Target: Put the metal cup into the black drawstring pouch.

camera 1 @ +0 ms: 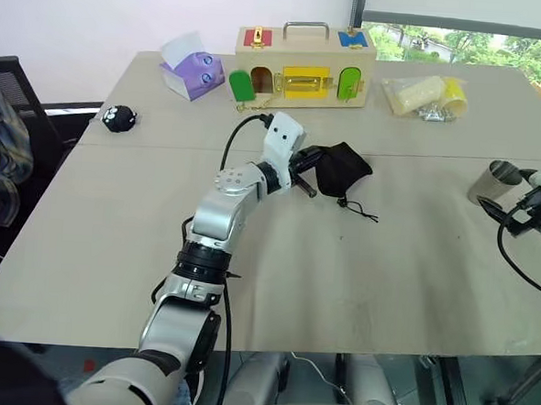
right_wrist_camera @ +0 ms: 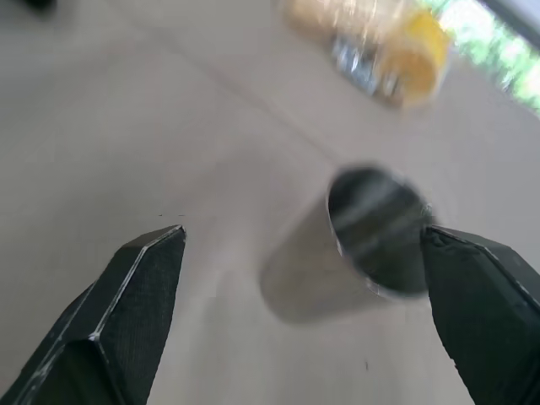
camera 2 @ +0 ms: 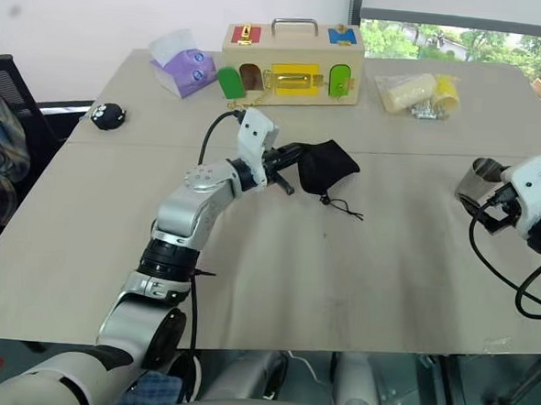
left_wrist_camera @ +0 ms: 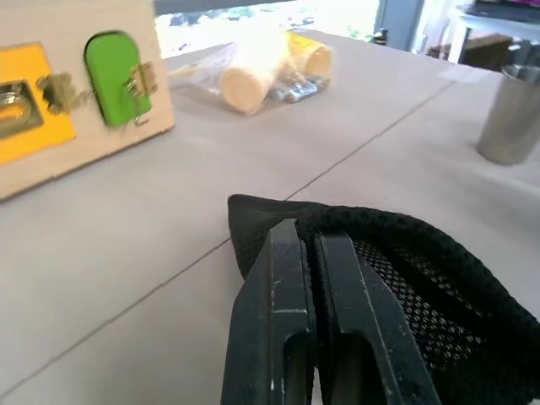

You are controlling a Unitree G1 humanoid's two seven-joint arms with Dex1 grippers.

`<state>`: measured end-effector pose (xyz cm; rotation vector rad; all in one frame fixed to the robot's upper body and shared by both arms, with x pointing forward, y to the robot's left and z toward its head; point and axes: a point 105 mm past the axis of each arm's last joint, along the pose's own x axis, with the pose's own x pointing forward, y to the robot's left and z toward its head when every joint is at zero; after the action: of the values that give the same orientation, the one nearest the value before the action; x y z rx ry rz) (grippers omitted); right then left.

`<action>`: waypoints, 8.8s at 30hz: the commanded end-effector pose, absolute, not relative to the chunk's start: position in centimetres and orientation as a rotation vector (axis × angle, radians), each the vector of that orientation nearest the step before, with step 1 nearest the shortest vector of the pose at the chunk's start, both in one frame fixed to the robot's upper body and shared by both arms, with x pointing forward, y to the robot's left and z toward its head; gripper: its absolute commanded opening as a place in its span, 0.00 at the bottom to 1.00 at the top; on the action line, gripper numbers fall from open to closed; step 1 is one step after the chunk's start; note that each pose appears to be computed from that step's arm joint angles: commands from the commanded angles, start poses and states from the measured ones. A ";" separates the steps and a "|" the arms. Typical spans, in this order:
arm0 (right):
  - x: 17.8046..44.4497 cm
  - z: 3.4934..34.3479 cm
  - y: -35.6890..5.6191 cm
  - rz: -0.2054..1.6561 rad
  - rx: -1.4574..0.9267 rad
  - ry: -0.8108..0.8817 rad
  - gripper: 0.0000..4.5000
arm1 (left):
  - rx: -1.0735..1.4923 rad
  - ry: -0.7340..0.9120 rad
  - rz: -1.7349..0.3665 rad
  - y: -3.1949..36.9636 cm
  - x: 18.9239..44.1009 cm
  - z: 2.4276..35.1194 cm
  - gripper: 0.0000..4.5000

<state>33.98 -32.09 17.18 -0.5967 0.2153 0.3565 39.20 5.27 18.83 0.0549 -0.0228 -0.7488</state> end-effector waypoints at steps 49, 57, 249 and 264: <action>29.9 19.9 -9.1 0.680 -0.209 -0.068 0.01 | 0.003 0.254 -0.871 1.0 36.5 20.9 0.00; 31.5 18.0 -8.5 0.631 -0.328 -0.055 0.01 | -0.041 0.240 -0.919 0.4 35.9 21.8 0.00; 31.6 36.3 -8.2 0.494 -0.830 -0.927 0.00 | -0.385 -0.255 -1.090 2.2 34.4 31.1 0.59; 30.4 37.6 -7.1 0.506 -0.805 -0.969 0.00 | -0.312 -0.286 -1.011 1.7 36.3 30.7 0.07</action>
<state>31.85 -7.43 36.02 -0.8075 -0.8918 0.5147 36.98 1.59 28.12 -0.3161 -0.1767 -0.9895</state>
